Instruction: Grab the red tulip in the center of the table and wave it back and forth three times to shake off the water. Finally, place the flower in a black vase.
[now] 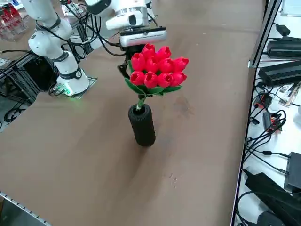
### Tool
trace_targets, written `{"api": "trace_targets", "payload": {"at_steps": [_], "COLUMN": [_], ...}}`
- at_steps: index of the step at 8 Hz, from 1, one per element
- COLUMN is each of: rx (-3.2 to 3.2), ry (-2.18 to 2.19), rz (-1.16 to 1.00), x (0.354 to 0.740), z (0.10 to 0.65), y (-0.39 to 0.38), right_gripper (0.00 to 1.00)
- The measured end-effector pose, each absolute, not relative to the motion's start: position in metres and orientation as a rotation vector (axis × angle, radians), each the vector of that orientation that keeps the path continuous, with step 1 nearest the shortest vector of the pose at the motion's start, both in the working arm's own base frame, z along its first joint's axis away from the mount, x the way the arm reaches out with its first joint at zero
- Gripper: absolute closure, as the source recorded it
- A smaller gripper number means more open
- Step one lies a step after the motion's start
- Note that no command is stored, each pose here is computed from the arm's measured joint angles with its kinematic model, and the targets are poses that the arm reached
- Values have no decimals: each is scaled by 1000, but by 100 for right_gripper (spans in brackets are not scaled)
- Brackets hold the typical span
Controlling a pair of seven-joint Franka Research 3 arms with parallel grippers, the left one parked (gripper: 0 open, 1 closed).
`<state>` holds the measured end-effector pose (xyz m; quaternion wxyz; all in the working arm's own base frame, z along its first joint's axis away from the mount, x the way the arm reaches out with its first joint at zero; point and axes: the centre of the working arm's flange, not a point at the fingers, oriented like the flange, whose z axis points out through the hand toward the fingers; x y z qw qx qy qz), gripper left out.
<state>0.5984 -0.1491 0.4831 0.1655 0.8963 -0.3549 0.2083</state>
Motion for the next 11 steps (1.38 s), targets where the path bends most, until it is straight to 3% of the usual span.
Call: {"api": "trace_targets", "payload": {"at_steps": [7, 8, 11], "rx": [2511, 2510, 2506], "ry": [-1058, -1065, -1078], "rz": [556, 538, 553], "x": [589, 586, 583], "z": [444, 437, 444], "y": [-138, -139, -142], "right_gripper": [84, 78, 28]}}
